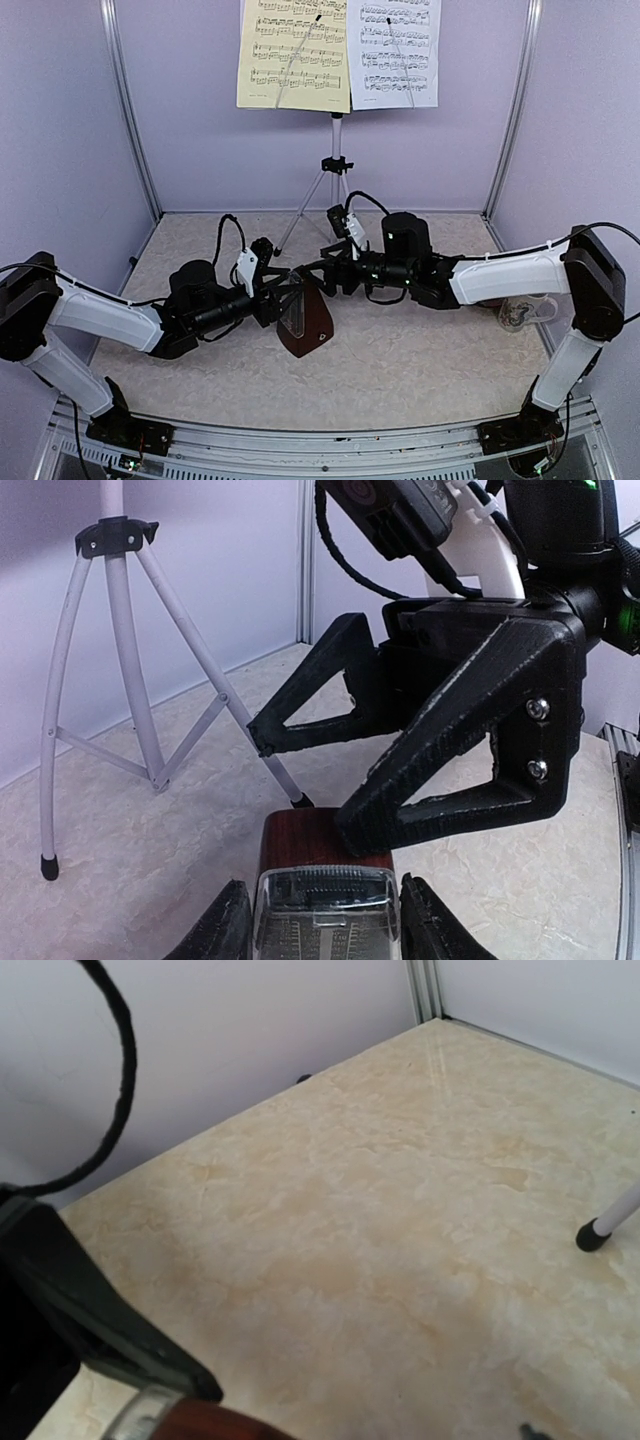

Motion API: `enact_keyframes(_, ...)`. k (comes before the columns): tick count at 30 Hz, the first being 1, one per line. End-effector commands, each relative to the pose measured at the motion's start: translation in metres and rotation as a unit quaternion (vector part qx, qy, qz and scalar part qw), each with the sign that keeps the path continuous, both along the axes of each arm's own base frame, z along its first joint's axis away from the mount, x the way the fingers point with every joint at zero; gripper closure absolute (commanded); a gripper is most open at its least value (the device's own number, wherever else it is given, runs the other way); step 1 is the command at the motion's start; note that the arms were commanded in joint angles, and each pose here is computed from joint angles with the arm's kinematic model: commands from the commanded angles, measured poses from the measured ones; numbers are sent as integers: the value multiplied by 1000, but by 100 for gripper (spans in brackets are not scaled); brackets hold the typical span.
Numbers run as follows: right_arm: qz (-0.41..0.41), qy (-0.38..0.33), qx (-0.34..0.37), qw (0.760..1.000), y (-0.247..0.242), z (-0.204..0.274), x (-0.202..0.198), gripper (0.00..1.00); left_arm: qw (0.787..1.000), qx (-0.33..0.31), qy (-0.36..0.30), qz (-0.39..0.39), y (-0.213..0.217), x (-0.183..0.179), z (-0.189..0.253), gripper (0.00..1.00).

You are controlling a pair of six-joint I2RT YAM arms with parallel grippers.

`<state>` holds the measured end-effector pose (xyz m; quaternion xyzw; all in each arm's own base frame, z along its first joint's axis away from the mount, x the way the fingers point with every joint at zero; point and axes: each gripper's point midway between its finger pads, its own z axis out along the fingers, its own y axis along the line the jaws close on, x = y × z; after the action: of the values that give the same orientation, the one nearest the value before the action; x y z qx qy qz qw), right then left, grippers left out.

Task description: Set up the instrument practice props

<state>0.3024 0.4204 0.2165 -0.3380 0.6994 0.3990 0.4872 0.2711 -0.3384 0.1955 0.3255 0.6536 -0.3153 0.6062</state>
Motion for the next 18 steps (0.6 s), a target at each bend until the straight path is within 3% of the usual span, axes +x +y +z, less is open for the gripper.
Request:
enact_keyframes(1,-5,15,-17,1000,1,-15,6,17,1000,-1,-8,-3,-1,1,6,54)
enact_keyframes(18,-40,42,-95,994,-15,-94,11,20,999,-17,-16,-23,10,-23,2,73)
